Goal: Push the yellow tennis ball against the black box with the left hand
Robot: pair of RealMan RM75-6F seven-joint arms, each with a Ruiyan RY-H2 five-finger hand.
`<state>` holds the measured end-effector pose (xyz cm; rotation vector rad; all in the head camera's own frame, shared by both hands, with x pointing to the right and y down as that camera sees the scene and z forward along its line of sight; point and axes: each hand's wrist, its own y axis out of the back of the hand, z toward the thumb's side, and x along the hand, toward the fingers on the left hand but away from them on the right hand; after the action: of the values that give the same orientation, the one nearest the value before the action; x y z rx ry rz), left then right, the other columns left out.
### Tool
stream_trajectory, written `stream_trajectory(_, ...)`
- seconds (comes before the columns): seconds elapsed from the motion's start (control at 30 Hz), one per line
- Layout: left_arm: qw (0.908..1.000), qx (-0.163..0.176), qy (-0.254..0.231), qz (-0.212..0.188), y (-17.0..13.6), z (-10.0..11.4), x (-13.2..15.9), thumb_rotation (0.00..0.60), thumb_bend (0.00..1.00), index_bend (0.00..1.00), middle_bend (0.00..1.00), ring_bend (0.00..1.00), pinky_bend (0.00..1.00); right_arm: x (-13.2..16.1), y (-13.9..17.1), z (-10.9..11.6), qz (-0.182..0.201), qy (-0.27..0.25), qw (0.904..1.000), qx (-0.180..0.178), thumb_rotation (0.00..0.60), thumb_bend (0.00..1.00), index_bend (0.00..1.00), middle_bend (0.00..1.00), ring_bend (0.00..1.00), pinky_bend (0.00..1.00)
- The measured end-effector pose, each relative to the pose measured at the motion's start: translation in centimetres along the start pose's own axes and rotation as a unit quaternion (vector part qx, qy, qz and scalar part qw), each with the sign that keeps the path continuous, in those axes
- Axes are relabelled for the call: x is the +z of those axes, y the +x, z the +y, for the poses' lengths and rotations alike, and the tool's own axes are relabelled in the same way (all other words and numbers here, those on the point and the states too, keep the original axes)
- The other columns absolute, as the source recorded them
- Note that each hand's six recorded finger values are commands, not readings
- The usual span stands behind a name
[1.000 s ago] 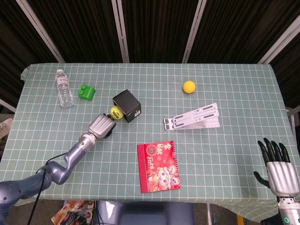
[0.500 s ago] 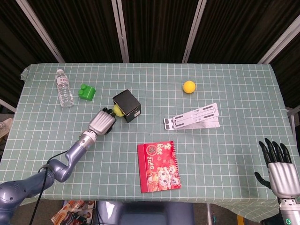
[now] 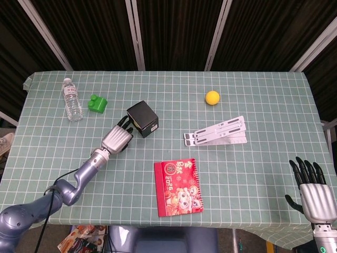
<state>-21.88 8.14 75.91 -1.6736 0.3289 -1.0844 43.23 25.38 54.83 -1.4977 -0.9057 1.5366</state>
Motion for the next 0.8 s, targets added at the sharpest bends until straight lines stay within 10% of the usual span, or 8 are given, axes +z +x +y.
stream_trajectory(0.8,0.9989,0.001,-0.029,-0.037,-3.4,0.4,0.6,0.600,0.26,0.33,0.28,0.20,0.08,-0.1,-0.2,-0.2,-0.007,0.008,0.9999,0.003,0.600,0.25,0.00,0.00,0.00,0.00)
